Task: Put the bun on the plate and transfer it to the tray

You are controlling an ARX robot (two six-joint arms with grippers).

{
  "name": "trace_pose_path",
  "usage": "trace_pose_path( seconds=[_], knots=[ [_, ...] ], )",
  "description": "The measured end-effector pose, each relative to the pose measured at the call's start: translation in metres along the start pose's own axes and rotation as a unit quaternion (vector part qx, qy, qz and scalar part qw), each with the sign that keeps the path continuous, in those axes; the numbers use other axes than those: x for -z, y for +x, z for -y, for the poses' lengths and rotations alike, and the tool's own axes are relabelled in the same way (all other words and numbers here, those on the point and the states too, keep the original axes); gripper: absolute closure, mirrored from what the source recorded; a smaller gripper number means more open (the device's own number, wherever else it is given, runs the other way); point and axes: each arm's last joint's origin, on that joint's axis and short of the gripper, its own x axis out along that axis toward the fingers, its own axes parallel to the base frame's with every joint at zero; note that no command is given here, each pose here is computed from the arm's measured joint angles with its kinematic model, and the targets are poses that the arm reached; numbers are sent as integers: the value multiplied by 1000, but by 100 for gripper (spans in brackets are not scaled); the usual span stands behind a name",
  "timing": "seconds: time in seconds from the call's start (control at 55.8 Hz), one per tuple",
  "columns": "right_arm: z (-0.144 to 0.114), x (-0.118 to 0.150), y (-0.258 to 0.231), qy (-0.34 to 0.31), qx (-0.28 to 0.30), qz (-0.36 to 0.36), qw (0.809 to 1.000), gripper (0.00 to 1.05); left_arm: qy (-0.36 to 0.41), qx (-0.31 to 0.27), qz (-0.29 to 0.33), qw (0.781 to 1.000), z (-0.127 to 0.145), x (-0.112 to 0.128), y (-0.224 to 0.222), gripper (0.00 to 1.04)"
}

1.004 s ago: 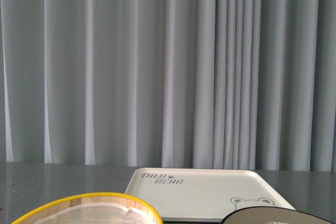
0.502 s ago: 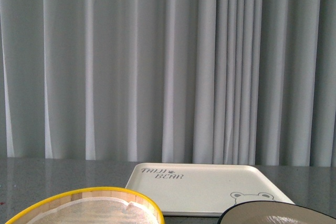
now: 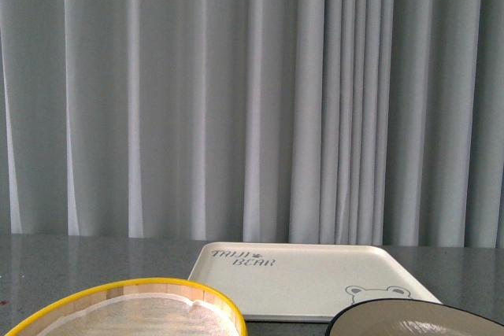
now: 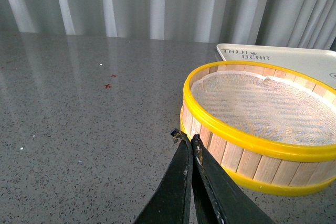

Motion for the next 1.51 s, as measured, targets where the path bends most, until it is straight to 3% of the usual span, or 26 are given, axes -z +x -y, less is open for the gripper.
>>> trace_pose_path(
  seconds=[0.43,0.645,0.968,1.434,1.505],
  knots=[
    [0,0,0,0,0,0,1000,9,1,1,-4,1000,0,3,-15,101],
    [0,0,0,0,0,0,1000,9,0,1,-4,1000,0,3,-15,66],
    [0,0,0,0,0,0,1000,9,2,1,-4,1000,0,3,-15,5],
    [0,0,0,0,0,0,1000,9,1,1,-4,1000,0,3,-15,7],
    [0,-2,0,35,67,-103,992,9,1,1,-4,1000,0,3,-15,7]
  ],
)
